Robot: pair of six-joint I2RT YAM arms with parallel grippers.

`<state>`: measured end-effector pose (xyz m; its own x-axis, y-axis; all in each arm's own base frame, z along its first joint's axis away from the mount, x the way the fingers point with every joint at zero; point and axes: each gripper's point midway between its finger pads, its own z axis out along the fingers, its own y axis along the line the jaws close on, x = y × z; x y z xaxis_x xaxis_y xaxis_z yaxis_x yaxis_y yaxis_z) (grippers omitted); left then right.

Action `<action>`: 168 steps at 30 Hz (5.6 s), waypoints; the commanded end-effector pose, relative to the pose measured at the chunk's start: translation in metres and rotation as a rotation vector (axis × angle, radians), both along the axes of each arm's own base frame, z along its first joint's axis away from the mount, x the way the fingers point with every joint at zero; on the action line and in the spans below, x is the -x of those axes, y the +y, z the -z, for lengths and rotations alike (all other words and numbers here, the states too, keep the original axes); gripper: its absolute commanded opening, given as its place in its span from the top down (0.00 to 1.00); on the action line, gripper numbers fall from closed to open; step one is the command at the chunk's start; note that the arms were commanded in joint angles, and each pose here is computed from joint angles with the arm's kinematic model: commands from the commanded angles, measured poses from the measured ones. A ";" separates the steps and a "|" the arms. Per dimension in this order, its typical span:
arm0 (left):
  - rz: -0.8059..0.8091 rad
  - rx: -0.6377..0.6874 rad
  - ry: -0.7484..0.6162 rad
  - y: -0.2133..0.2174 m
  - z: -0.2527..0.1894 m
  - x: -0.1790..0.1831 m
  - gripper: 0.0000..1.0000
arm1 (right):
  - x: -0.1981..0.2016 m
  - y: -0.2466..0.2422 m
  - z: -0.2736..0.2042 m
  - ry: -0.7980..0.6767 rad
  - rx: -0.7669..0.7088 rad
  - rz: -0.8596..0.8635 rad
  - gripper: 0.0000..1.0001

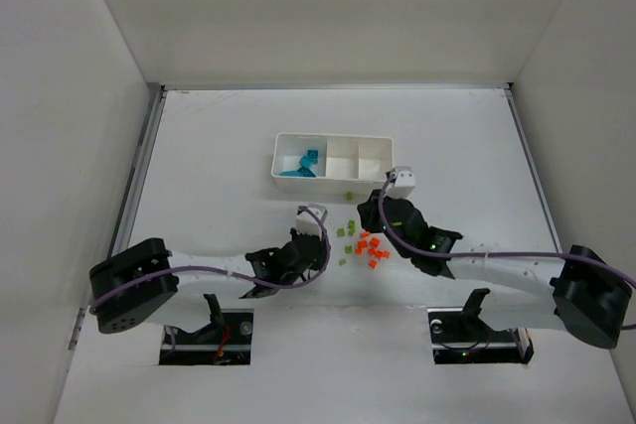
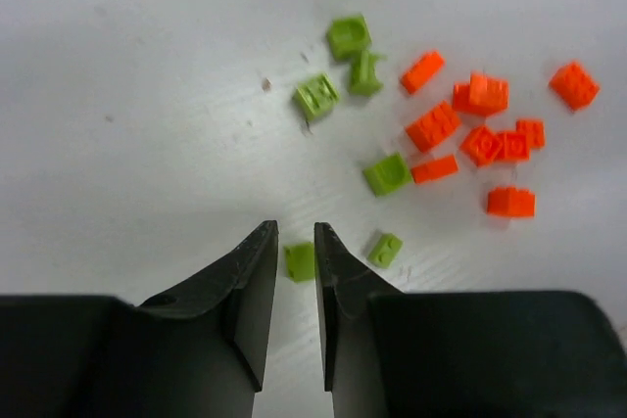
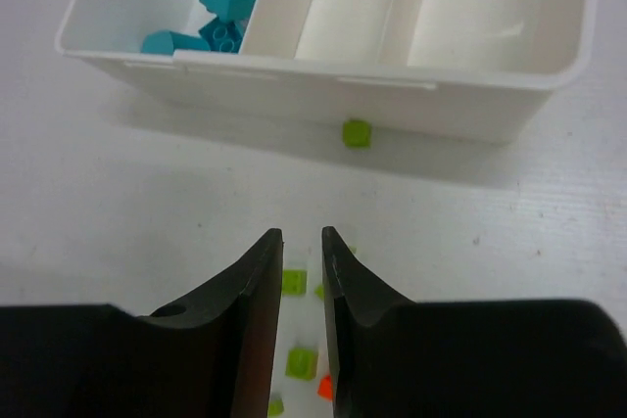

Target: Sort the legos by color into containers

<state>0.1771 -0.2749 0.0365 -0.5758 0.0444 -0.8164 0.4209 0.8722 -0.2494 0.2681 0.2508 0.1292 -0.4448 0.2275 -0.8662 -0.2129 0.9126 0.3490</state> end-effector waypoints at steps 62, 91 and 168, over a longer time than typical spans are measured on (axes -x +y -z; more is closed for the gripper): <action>-0.067 -0.111 0.017 0.003 -0.025 -0.011 0.60 | 0.097 0.015 0.056 0.135 0.049 -0.203 0.62; -0.157 0.044 -0.069 -0.003 -0.077 -0.065 0.86 | 0.098 0.018 0.059 0.141 0.062 -0.217 0.61; -0.042 0.168 -0.003 -0.036 -0.042 -0.015 0.62 | -0.114 0.061 -0.033 -0.062 0.087 -0.049 0.76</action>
